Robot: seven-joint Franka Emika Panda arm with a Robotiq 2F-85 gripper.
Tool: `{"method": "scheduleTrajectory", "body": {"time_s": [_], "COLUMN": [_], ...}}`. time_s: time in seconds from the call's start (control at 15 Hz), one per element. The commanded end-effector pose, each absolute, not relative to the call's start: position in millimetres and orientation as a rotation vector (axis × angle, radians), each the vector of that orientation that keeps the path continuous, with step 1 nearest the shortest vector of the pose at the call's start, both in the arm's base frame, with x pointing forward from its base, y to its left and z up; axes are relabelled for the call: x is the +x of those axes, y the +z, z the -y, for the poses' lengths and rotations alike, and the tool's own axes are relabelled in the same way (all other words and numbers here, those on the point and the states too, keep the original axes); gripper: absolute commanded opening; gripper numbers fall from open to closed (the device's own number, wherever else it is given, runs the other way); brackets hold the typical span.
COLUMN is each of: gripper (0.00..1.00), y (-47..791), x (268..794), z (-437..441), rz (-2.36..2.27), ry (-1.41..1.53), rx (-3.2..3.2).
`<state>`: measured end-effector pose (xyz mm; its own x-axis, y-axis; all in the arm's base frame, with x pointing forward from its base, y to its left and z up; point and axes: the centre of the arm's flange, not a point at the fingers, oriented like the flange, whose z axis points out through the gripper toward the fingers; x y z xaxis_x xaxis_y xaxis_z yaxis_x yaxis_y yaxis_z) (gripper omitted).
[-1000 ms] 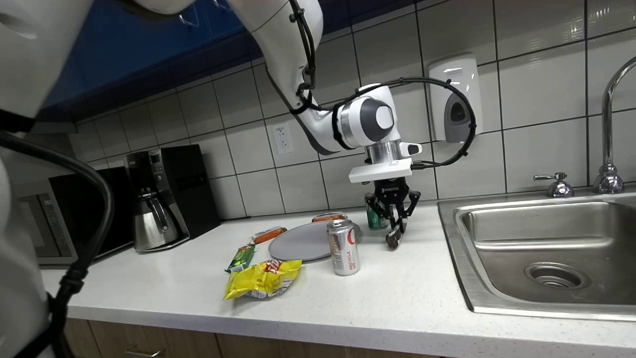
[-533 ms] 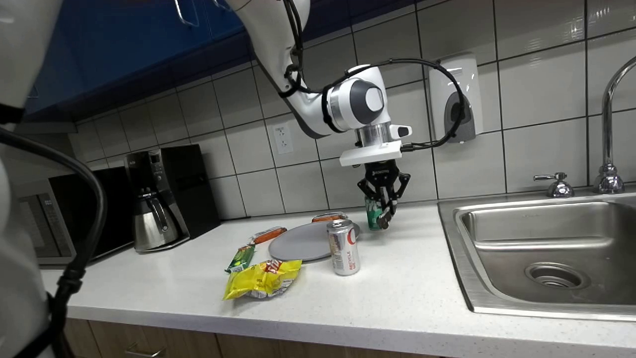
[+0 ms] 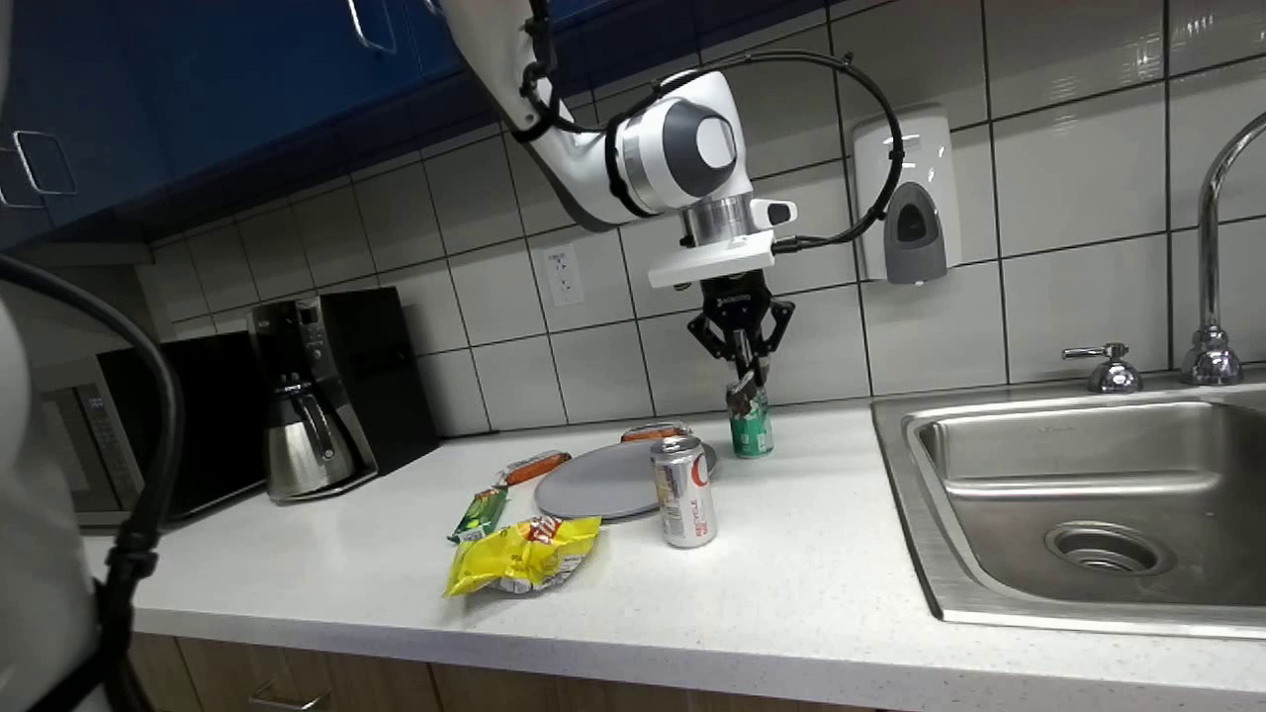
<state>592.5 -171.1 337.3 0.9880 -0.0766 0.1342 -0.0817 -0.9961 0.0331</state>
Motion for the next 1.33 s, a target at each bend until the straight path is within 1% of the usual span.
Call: {"method": "scheduleTrajectory", "body": {"time_s": [0.0, 0.27, 0.73, 1.27], "gripper": [0.05, 0.05, 0.05, 0.05], "y": [359, 359, 345, 307], "x": [567, 567, 581, 597], "z": [154, 135, 92, 56], "rz": [0.085, 0.049, -0.06, -0.142], "ry": [0.24, 0.24, 0.215, 0.154], "rx": [3.103, 3.112, 3.132, 3.166]}}
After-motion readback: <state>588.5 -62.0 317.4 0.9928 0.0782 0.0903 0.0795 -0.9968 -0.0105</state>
